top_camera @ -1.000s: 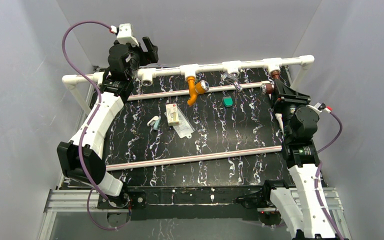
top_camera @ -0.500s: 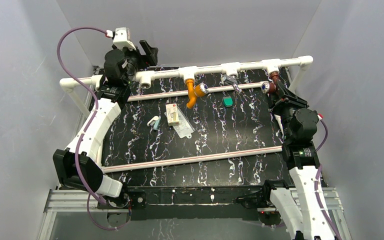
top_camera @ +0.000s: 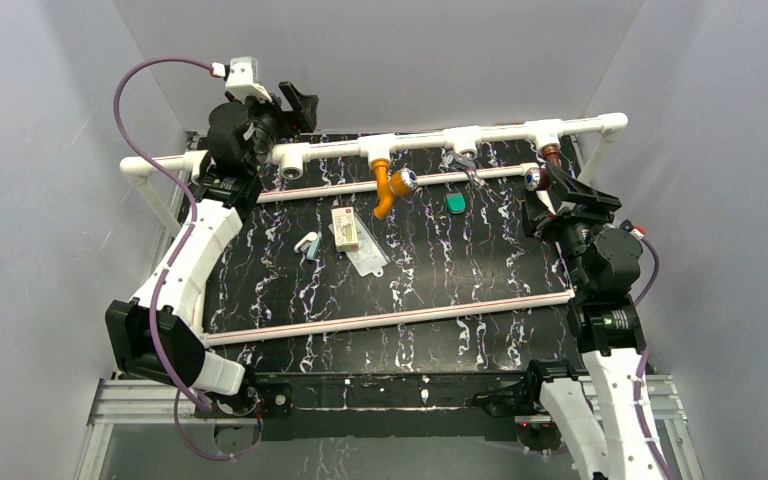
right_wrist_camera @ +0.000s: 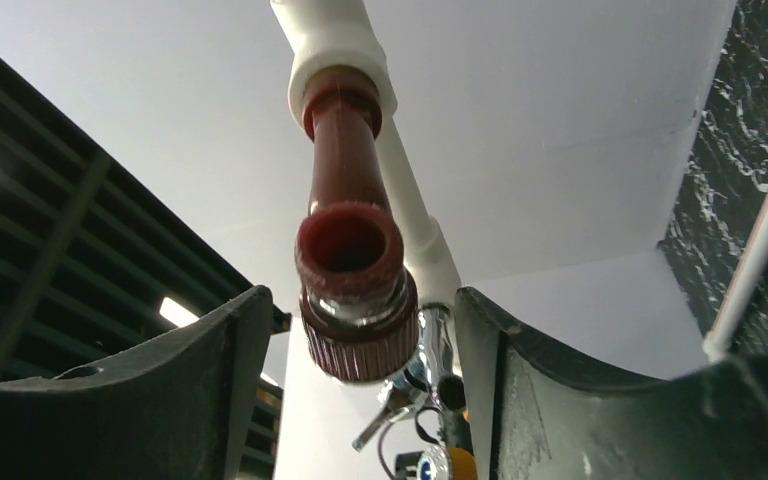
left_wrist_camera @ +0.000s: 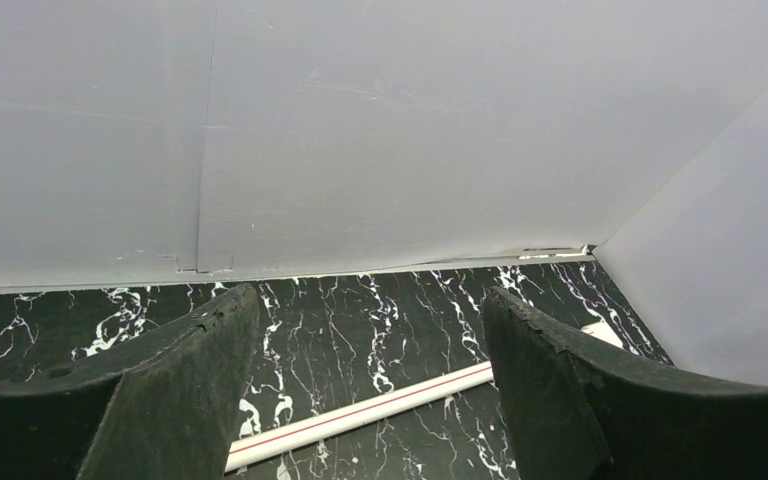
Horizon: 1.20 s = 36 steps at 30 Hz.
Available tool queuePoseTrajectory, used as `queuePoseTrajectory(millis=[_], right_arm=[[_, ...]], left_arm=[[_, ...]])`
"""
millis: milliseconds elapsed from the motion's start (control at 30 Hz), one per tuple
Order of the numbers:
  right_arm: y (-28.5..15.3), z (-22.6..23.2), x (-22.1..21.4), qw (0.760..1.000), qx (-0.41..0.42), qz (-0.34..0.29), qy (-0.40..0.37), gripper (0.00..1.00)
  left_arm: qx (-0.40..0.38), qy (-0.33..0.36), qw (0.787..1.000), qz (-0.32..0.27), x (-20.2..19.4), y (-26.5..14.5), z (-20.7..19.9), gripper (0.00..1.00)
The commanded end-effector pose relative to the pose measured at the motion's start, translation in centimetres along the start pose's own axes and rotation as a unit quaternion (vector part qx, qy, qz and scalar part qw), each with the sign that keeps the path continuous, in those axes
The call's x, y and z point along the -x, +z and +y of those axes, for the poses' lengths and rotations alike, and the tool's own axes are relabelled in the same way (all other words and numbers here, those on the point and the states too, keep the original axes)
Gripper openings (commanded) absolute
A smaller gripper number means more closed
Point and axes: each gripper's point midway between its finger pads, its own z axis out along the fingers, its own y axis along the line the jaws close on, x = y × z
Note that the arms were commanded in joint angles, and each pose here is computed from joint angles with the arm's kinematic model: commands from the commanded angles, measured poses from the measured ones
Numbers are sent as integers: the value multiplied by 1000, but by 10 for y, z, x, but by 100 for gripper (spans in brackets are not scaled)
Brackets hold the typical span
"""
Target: Install the water faucets
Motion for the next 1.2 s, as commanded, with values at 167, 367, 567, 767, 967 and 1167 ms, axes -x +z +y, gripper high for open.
queuePoseTrajectory(millis=[167,367,567,767,967,1167], right_arm=[[-40,14,-15,993,25,24,-115,84],[-60,16,-31,963,27,61,-263,85],[-72,8,-32,877,32,90,-471,85],[-77,6,-29,744,46,119,-656,84],[-69,20,0,591,46,67,-803,81],[-59,29,6,410,78,62,-907,81]], left_arm=[[64,-14,964,257,-170,-31,43,79],[62,-13,964,258,-171,-31,42,79],[66,-13,963,261,-172,-31,45,79],[66,-20,963,262,-173,-30,47,79],[69,-21,962,265,-174,-30,49,79],[70,-27,959,272,-179,-30,51,79]])
